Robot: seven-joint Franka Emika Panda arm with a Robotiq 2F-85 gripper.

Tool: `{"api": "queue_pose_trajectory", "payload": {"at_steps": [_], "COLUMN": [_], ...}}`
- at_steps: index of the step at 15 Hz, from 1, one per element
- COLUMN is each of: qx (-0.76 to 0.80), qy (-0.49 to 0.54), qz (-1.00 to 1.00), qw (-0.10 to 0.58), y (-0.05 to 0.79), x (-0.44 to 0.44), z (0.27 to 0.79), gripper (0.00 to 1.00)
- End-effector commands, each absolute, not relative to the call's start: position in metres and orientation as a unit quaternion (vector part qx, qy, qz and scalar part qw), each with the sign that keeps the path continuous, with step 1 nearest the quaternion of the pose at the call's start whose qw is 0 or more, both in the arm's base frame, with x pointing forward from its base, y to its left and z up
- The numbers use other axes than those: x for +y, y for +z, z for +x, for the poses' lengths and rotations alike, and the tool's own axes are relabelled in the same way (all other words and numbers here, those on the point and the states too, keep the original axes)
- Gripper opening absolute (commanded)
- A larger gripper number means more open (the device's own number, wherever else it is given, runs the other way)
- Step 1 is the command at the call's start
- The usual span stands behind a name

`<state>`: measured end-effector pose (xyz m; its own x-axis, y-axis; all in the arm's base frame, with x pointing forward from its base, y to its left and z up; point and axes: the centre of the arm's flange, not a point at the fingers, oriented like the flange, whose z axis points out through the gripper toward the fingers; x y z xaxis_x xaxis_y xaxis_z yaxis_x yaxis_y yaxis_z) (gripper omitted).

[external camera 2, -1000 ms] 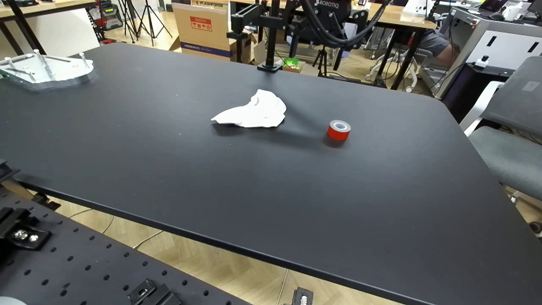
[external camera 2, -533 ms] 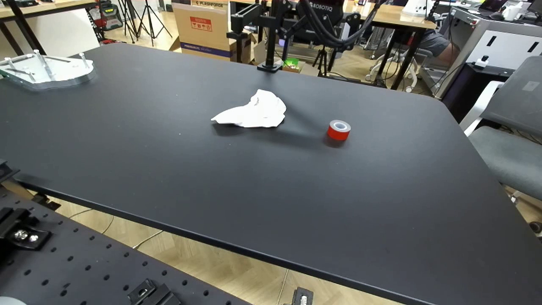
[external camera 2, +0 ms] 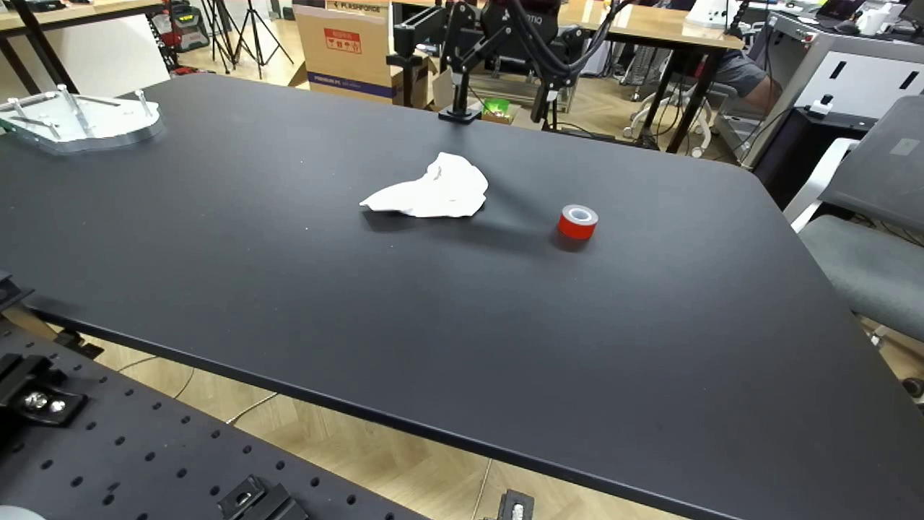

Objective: Hang the cloth on the black stand

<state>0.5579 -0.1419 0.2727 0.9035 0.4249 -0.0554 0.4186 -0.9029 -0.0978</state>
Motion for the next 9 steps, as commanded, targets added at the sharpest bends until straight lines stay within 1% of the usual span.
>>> {"api": "queue_pose_trajectory", "payload": {"at_steps": [1,2,3,9], "qx": [-0.216,-0.216,-0.286,-0.435], "qy": [0.038,0.038,0.056,0.097], "qz": [-0.975,-0.975,-0.956,-0.892], "qw": [0.042,0.042,0.047,0.072], "y": [0.272,0.272,0.271,0.263], "x": [-0.142,-0.143,-0.142,-0.135], "z": [0.558,0.558,0.561,0.558], "gripper": [1.00,1.00,1.00,1.00]}}
